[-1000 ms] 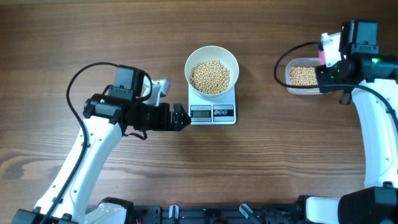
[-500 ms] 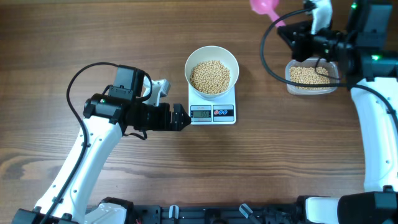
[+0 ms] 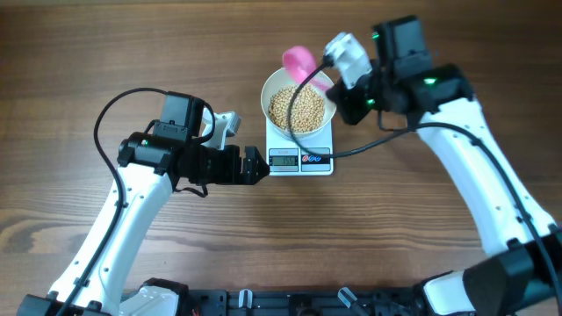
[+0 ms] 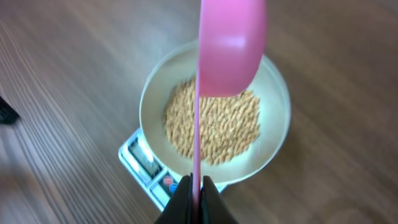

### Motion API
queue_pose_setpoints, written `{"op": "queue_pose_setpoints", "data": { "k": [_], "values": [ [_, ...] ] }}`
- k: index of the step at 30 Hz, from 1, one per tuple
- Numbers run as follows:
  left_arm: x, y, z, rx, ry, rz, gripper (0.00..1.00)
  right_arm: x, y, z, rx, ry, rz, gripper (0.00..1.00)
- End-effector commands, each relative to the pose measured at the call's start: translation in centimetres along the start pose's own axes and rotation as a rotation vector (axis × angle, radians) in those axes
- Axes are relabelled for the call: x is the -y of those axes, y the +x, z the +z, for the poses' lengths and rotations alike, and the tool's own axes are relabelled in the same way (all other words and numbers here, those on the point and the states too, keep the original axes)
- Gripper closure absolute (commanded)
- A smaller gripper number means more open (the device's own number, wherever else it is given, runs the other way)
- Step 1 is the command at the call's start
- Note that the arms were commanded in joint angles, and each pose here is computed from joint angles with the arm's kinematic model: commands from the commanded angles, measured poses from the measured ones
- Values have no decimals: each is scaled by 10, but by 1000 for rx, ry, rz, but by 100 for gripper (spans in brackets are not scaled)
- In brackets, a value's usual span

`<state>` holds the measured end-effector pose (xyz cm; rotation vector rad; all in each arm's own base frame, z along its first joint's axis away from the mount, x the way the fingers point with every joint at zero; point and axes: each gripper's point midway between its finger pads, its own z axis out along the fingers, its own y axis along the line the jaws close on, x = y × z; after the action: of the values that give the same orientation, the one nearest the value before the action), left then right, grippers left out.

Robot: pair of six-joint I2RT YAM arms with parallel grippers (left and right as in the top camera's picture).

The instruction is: Scoop item into bowl and weigh 150g on scale

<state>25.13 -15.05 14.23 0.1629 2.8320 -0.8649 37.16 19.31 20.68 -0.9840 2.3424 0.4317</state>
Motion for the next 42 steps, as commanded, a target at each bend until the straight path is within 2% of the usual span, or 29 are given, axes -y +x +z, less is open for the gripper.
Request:
{"op": "queue_pose_setpoints", "data": {
  "k": [1, 6, 17, 42],
  "values": [
    [-2, 0, 0, 0, -10, -2, 0, 7, 13, 19, -108, 97, -94, 96],
    [-2, 0, 0, 0, -10, -2, 0, 11, 16, 28, -161, 188, -138, 96],
    [-2, 0, 0, 0, -10, -2, 0, 17, 33, 52, -241, 184, -131, 96],
    [-2, 0, 0, 0, -10, -2, 0, 20, 58, 62, -328, 190, -117, 96]
  ]
}}
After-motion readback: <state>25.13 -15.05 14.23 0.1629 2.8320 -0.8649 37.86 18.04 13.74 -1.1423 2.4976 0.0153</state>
